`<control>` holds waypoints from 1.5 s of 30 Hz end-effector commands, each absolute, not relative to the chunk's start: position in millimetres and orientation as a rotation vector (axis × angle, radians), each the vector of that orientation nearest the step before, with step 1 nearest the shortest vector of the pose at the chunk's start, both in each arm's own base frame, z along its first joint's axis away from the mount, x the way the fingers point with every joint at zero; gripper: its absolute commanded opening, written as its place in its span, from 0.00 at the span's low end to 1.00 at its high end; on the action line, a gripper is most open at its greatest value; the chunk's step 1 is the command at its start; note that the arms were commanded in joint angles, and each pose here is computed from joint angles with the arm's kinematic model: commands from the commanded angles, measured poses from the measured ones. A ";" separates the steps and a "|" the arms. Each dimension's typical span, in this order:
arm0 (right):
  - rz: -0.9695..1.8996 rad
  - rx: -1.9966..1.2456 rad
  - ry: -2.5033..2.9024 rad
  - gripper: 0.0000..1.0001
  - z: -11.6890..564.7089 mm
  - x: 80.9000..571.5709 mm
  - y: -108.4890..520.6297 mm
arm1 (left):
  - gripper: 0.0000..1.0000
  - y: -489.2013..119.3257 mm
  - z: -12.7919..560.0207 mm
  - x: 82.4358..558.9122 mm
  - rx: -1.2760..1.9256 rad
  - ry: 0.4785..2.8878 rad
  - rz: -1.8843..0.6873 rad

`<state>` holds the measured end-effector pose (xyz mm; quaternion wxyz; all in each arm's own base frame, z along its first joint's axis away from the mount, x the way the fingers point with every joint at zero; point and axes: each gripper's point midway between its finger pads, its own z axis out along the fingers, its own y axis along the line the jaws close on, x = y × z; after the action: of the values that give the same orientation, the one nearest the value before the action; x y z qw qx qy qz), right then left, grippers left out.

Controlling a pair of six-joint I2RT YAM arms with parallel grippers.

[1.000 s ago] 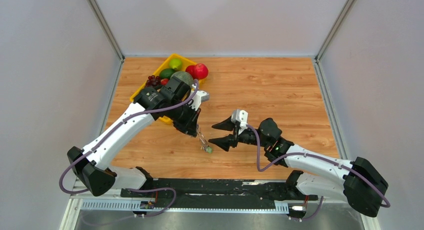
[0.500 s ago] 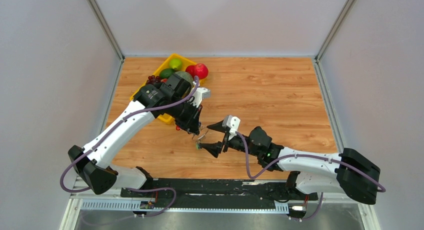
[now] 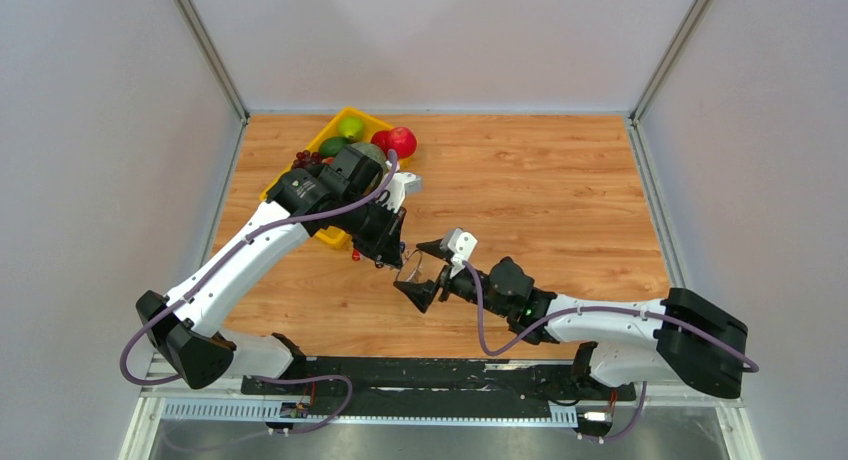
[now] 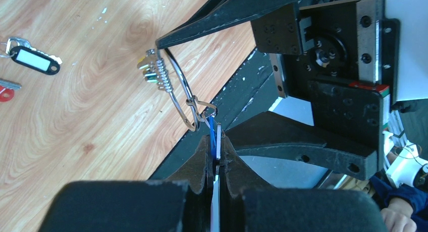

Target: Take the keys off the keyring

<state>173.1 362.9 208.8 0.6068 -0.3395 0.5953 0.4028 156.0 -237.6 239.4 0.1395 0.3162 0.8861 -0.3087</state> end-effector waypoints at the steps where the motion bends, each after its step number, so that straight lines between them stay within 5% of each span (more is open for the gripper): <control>1: 0.986 -0.777 1.237 0.99 242.9 171.7 374.8 | 0.00 -250.2 266.1 158.4 0.896 2.462 -0.990; 14: 1.044 -0.853 1.115 0.91 258.2 163.6 380.1 | 0.00 -259.3 272.3 151.1 0.913 2.418 -1.099; 27: 0.946 -0.838 1.163 0.43 252.8 175.7 368.6 | 0.00 -255.6 278.3 146.9 0.902 2.412 -1.099; 38: 0.904 -0.817 1.147 0.19 257.1 177.8 356.9 | 0.00 -251.9 276.3 145.0 0.896 2.423 -1.083; 45: 0.895 -0.806 1.147 0.28 259.8 179.0 354.5 | 0.00 -251.6 273.1 144.4 0.896 2.431 -1.084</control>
<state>176.9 359.7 242.6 0.6538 -0.3724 0.5244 0.3987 147.0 -251.0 260.3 0.1479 0.3145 0.8638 -0.3648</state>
